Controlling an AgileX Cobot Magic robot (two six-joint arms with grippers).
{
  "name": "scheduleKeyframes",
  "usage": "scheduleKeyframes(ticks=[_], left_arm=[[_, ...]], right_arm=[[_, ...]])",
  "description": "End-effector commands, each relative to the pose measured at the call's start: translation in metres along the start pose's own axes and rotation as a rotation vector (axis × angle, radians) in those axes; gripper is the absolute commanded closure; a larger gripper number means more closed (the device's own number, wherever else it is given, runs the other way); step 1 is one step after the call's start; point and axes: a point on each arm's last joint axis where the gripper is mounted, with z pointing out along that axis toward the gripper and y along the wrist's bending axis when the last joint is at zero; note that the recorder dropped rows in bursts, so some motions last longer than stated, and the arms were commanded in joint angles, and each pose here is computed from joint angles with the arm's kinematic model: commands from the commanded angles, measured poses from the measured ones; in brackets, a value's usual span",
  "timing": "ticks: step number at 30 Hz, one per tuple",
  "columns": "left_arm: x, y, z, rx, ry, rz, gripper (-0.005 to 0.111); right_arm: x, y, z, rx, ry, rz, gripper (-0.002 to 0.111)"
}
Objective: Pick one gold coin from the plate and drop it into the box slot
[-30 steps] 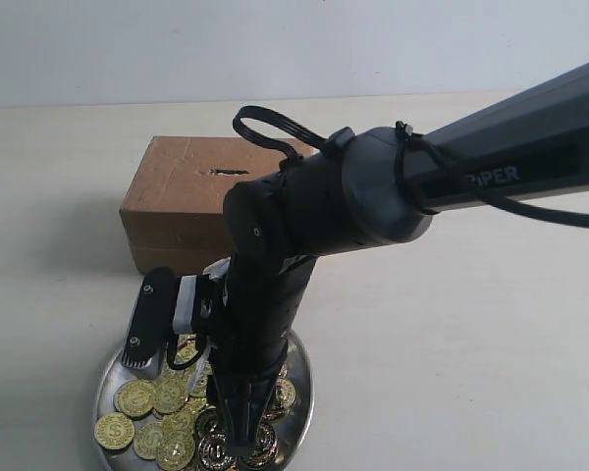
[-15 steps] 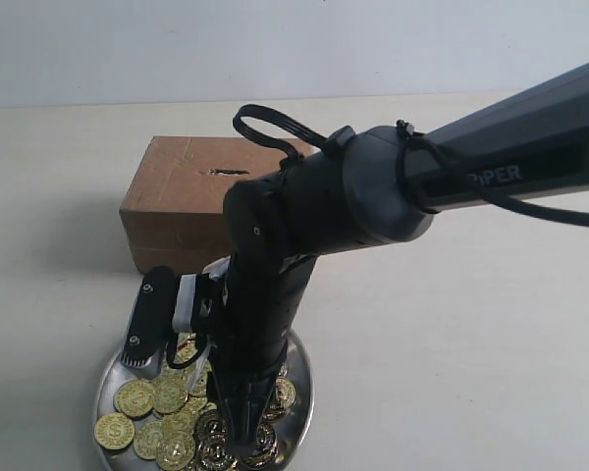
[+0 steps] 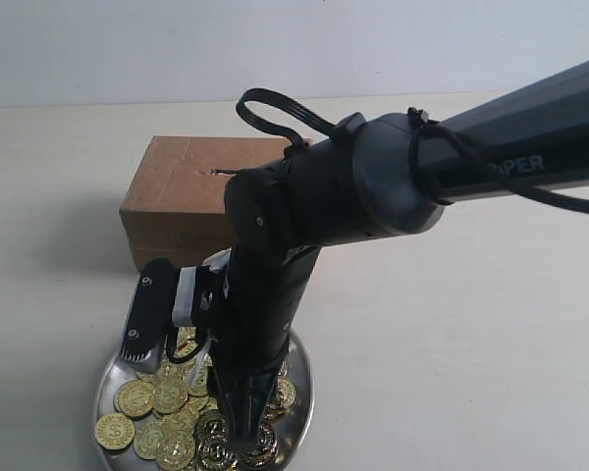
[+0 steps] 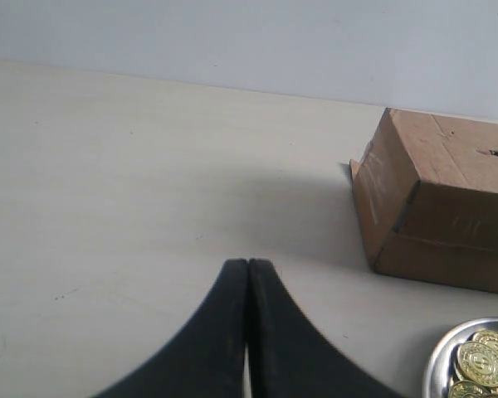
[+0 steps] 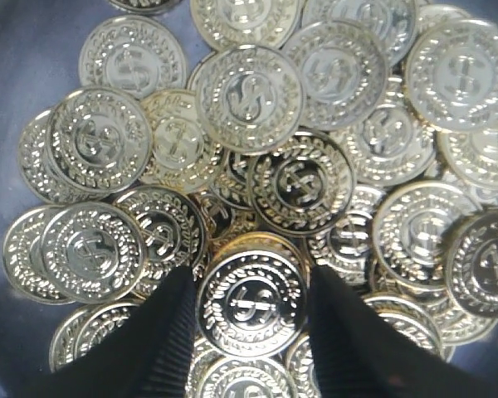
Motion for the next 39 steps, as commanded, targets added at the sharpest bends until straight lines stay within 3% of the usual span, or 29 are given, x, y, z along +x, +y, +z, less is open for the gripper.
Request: scheduleKeyframes(ticks=[1, 15, 33, 36, 39], left_arm=[[0.000, 0.000, 0.000, 0.004, -0.006, 0.005, 0.107], [0.000, 0.000, 0.000, 0.004, -0.006, 0.005, 0.107], [0.000, 0.000, 0.000, 0.001, -0.016, 0.023, 0.107], [-0.004, -0.002, 0.000, 0.029, -0.057, -0.072, 0.107], [-0.014, -0.006, -0.001, 0.090, -0.153, -0.301, 0.107]], right_arm=[[-0.003, 0.001, -0.009, 0.014, -0.018, -0.005, 0.073], [-0.008, 0.013, -0.060, 0.010, -0.100, 0.010, 0.073], [-0.007, 0.017, -0.061, -0.029, -0.088, 0.023, 0.073], [-0.007, 0.017, -0.061, -0.030, -0.086, 0.023, 0.073], [-0.006, 0.018, -0.061, -0.040, -0.078, 0.022, 0.073]])
